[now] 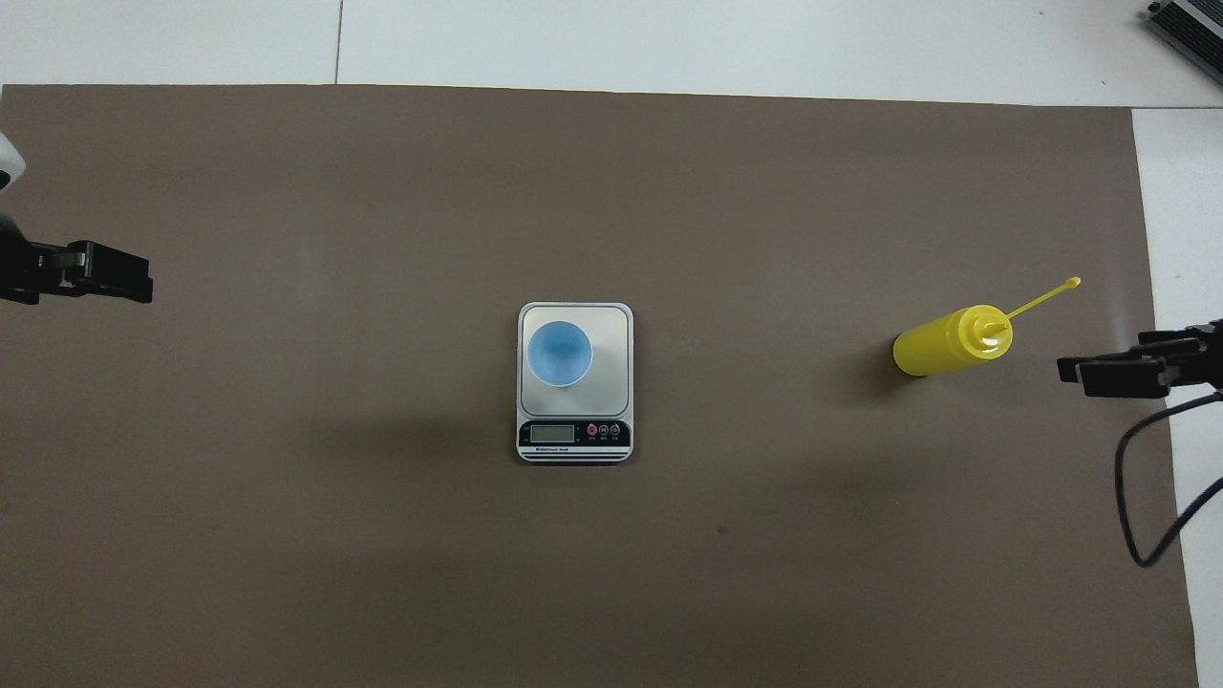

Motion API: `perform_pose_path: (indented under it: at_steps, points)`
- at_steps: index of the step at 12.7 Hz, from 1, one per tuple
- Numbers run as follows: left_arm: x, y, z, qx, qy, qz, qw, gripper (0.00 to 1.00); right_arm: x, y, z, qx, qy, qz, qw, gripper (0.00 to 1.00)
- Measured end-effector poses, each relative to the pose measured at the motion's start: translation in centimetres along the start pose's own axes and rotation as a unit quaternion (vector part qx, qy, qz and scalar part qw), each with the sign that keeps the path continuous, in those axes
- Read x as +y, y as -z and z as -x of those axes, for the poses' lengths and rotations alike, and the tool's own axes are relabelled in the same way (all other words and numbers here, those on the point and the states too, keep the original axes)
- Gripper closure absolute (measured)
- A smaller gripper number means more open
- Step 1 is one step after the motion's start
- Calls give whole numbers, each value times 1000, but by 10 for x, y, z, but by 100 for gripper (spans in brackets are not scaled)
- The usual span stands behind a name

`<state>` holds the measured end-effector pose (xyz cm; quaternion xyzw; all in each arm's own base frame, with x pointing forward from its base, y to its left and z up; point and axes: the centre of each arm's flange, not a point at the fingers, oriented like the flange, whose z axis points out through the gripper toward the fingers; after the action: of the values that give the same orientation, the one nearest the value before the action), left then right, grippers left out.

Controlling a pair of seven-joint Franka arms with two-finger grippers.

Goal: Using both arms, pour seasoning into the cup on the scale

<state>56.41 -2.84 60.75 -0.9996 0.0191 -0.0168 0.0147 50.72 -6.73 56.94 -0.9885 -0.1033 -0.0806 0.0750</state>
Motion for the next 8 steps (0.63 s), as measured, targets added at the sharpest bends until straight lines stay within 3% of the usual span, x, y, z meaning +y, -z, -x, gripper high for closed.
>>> perform_pose_path:
  at_steps: [4,8]
  points:
    - [0,0,0,0,0,0,1000,0,-56,17,-28,-11,-81,72,994,0]
    - [0,0,0,0,0,0,1000,0,-77,34,-45,-16,-132,97,986,0]
